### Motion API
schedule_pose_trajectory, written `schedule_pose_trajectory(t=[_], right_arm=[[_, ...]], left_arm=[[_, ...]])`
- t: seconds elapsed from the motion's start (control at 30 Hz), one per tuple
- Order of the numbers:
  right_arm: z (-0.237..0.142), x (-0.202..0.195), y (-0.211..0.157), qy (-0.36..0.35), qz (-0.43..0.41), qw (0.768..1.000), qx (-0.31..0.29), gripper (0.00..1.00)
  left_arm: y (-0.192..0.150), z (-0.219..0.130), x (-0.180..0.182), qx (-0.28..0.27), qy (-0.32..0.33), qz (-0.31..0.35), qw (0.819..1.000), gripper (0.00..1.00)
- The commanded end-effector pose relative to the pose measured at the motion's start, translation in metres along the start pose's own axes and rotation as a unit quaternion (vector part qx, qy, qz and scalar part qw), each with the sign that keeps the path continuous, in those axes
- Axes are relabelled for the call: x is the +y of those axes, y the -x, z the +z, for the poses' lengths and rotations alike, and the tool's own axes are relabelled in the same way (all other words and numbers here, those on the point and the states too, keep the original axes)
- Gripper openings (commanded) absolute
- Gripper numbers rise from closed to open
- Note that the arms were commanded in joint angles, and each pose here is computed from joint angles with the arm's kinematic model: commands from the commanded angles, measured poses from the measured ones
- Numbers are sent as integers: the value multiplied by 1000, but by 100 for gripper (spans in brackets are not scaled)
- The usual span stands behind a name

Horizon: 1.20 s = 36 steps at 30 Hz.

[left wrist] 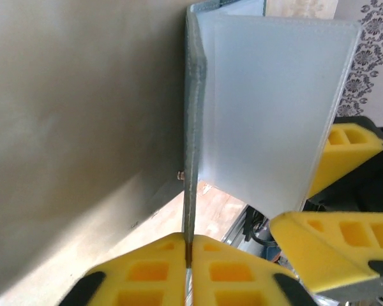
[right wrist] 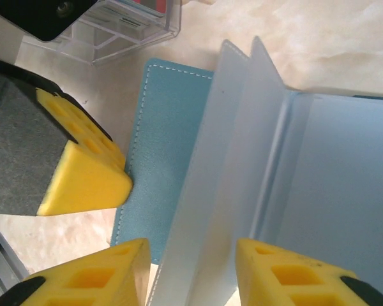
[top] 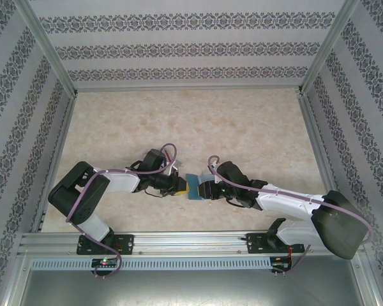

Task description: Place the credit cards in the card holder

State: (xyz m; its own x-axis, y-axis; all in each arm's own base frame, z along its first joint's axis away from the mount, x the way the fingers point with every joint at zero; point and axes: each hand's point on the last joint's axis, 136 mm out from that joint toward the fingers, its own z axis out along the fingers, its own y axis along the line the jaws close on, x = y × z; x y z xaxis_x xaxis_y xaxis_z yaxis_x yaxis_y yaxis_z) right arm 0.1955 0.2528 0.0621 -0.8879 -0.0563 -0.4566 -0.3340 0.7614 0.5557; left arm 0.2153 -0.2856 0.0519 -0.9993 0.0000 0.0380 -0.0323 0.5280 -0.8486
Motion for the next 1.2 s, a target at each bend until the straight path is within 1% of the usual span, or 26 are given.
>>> schedule_pose_trajectory(t=[0.0,0.07,0.27,0.33,0.43,0.63,0.8,0.87,0.97,1.03,1.1,1.13,1.17], right_arm=[[-1,-5,-3,-3,2,1000,4,37],[0,-7,-4,-7,4,1000,4,34],[1,-4,-3,-1,3,1000,6,34],[2,-3,-4,2,2,1000,9,32],[7,-1,-5,7,3,1000,19,33],[16,-4,-12,-1,5,999,39,39],[18,-3,-13,0,4,999,45,51],[19,-2,-16,1,0,999,50,56],[18,4,-14,13,-7,999,50,59],[15,9,-10,22,-10,999,43,60],[11,11,-6,24,-11,999,33,62],[8,11,-3,23,-10,999,26,62],[5,11,-1,24,-9,999,20,62]], left_arm=[[-1,-3,0,0,14,6,1000,22],[0,-3,0,1,17,7,1000,26],[6,-4,-6,-7,20,14,1000,43],[9,-4,-9,-8,19,16,1000,46],[13,-4,-12,-14,17,17,1000,52],[19,-4,-18,-18,15,18,1000,59],[23,-4,-21,-21,20,21,999,61],[25,-4,-20,-22,29,25,999,70],[28,-3,-19,-25,33,25,999,70],[29,-2,-15,-27,39,24,999,66],[30,-1,-10,-26,51,23,998,57],[29,-1,-7,-25,59,22,998,48],[30,-1,-4,-25,64,21,997,41]])
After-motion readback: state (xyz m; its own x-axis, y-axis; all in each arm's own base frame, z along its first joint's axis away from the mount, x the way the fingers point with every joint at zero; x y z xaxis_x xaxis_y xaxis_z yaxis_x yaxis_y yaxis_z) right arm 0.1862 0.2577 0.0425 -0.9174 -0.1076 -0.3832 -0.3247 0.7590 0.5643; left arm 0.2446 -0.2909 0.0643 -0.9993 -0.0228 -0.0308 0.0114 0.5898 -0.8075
